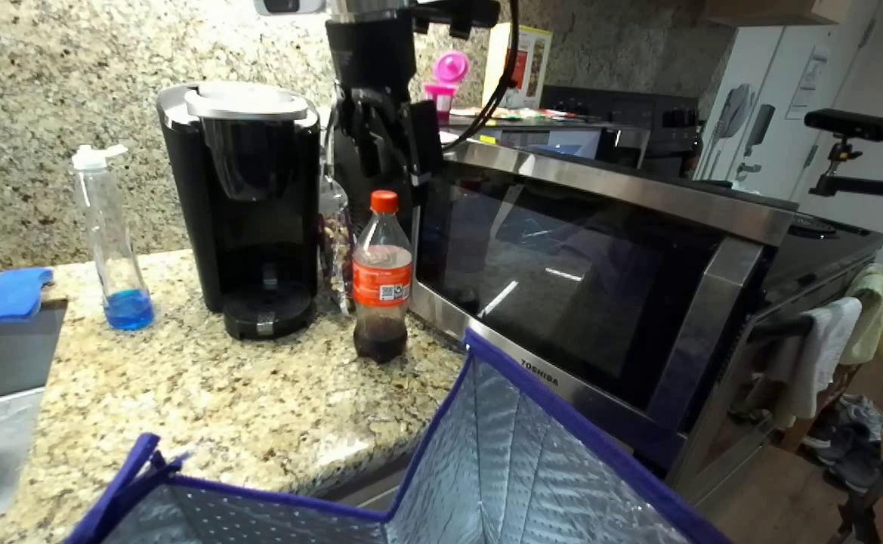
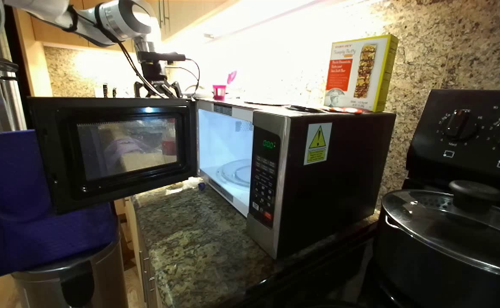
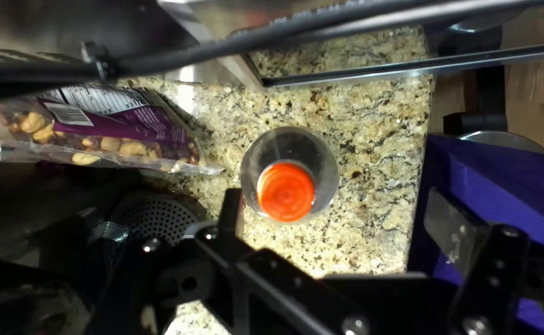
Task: Move the coke bottle to the right
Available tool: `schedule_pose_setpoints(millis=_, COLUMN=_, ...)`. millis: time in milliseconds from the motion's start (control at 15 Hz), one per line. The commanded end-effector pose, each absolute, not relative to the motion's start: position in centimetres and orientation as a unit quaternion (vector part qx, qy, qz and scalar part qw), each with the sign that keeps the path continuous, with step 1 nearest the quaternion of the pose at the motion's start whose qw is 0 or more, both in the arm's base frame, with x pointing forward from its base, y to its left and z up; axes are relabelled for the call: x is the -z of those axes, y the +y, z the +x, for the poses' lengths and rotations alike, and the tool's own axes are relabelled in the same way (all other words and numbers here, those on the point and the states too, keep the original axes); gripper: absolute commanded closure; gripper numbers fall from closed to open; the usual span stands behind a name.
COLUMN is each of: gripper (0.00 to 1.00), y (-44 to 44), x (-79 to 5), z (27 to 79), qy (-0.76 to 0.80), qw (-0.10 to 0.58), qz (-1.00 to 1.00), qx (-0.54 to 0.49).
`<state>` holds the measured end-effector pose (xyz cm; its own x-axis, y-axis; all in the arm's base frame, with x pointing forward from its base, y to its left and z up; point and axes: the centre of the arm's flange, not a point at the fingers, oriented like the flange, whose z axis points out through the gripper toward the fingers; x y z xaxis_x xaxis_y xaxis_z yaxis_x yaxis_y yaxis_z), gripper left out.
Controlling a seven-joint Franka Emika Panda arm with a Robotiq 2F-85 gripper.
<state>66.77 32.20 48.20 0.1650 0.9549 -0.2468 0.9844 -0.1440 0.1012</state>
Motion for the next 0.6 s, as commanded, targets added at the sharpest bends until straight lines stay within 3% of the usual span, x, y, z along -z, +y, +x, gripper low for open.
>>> schedule_pose_setpoints(millis=0, gripper=0.0, y=32.4, x=-48.1, z=69.4, qy=0.663, qw=0.104, qz=0.741, qx=0.042)
schedule_pose_setpoints(millis=400, gripper=0.02, y=31.7, x=-46.9, z=70.2, qy=0.661, qw=0.11, qz=0.741, qx=0.044)
schedule_pose_setpoints(millis=467, gripper=0.26, y=31.6, x=-46.8, z=70.2, qy=0.657, qw=0.112, qz=0.744, qx=0.048)
schedule_pose_setpoints(millis=533, gripper=0.27, y=31.5, x=-46.6, z=70.3, qy=0.655, qw=0.109, qz=0.746, qx=0.049)
